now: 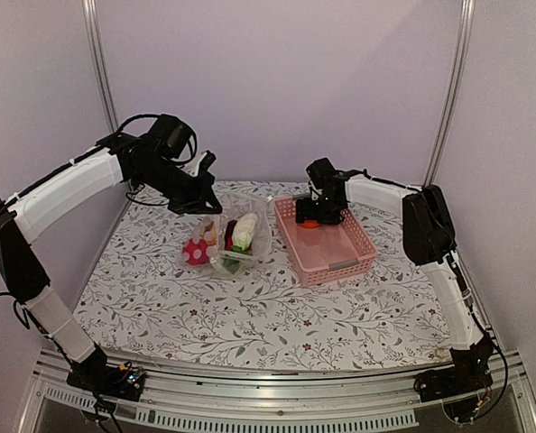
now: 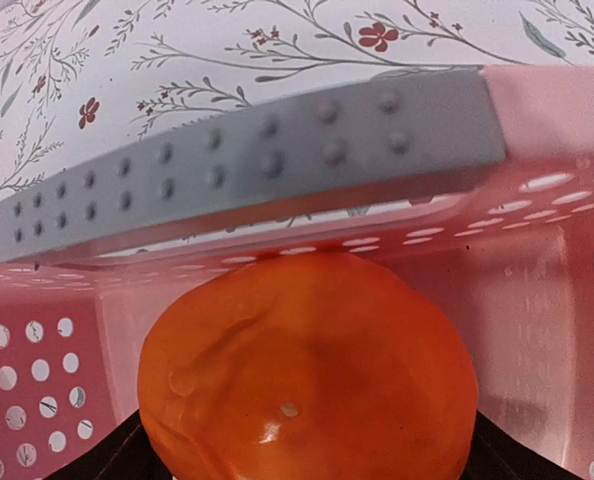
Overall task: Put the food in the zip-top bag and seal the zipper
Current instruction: Pick up the fake fruit from the bin, then place the fake fruit in the zipper food storage bag.
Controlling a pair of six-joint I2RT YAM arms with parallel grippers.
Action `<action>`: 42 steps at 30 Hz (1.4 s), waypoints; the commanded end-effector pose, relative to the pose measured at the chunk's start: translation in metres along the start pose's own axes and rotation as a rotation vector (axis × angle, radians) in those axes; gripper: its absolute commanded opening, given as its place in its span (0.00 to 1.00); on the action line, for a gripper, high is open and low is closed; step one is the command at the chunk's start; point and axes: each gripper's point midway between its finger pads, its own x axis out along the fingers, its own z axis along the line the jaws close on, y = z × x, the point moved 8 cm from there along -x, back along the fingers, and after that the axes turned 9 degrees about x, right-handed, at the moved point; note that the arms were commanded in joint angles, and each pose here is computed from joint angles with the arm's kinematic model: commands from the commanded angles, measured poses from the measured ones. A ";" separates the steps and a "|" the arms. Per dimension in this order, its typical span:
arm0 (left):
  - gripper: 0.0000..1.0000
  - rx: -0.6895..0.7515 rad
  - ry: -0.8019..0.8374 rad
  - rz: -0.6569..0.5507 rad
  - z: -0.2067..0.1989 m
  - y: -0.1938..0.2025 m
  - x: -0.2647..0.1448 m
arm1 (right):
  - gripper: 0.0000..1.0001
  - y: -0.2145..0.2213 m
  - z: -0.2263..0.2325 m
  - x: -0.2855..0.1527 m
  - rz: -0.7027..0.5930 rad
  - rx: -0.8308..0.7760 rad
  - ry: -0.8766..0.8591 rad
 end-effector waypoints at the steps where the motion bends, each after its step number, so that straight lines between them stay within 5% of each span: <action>1: 0.00 0.007 -0.007 -0.003 0.001 -0.002 -0.006 | 0.80 -0.005 0.004 -0.002 -0.022 -0.009 -0.042; 10: 0.00 0.023 0.016 -0.007 -0.001 -0.008 -0.001 | 0.67 0.003 0.002 -0.040 -0.019 -0.013 -0.088; 31: 0.00 0.043 0.029 -0.003 0.000 -0.019 0.015 | 0.68 0.072 0.089 -0.240 -0.057 -0.181 -0.452; 42: 0.00 0.046 0.029 -0.007 0.001 -0.020 0.017 | 0.68 0.110 0.134 -0.272 0.026 -0.286 -0.547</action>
